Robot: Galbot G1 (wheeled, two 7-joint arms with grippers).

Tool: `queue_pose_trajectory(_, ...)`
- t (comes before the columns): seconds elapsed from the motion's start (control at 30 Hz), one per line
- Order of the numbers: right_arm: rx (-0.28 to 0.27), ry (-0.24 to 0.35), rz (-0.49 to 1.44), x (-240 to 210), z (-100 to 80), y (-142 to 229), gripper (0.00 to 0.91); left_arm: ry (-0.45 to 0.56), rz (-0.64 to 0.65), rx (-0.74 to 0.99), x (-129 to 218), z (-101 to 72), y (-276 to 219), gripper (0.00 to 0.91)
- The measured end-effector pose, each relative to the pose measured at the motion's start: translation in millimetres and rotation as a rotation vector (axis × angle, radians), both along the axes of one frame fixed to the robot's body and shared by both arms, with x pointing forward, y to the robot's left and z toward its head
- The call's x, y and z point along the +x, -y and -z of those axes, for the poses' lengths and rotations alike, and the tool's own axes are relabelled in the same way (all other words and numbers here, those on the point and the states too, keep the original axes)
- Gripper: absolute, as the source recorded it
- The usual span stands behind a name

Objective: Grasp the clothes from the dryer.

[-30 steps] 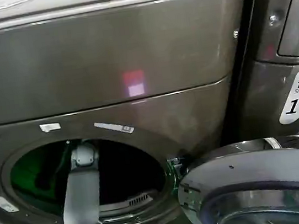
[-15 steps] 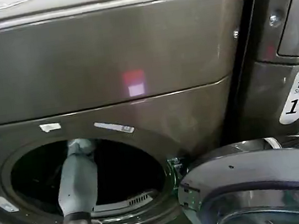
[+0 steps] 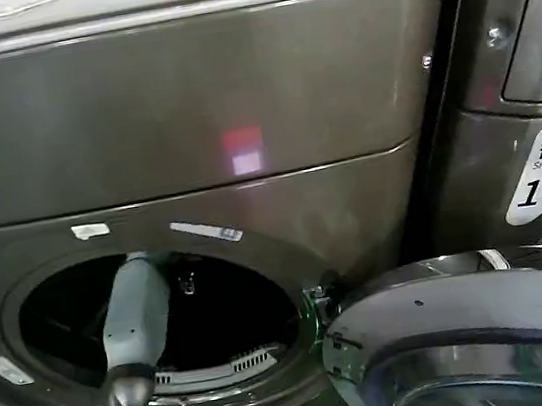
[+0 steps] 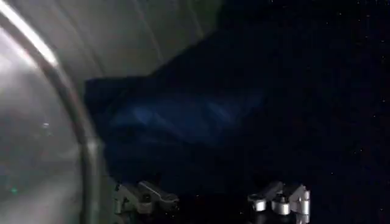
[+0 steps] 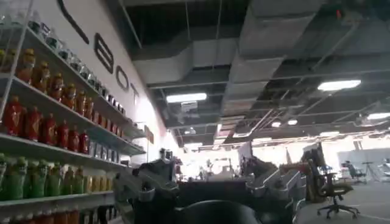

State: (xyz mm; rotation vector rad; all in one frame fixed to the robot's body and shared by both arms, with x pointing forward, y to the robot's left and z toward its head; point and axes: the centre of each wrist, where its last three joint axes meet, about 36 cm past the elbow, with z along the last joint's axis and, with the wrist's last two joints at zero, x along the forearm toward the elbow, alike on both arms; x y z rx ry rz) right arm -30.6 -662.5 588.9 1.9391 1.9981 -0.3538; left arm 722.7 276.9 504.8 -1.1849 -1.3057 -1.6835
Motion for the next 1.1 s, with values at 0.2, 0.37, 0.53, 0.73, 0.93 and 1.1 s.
queue_pose_trajectory(0.2, 0.002, -0.005, 0.003, 2.7, 3.6, 0.0, 0.907, -0.032, -0.002, -0.037, 1.9, 6.0, -2.8, 0.907)
queue_pose_trajectory(0.37, 0.001, -0.013, 0.008, 3.8, 5.3, -0.1, 0.907, -0.062, -0.003, -0.076, 1.6, 16.6, -4.4, 0.907)
queue_pose_trajectory(0.53, 0.002, -0.017, 0.008, 5.3, 7.3, -0.5, 0.907, -0.092, -0.008, -0.117, 2.3, 28.9, -4.2, 0.907)
queue_pose_trajectory(0.73, 0.001, -0.018, 0.006, 6.8, 7.2, 0.2, 0.907, -0.122, -0.024, -0.142, 2.4, 43.0, -10.7, 0.907)
queue_pose_trajectory(0.93, 0.002, -0.015, 0.002, 9.3, 8.6, -0.4, 0.907, -0.144, -0.035, -0.163, 1.1, 51.5, -16.2, 0.0)
queue_pose_trajectory(1.1, 0.003, -0.018, 0.004, 8.1, 8.6, -0.3, 0.907, -0.154, -0.045, -0.185, -1.7, 57.7, -18.5, 0.0)
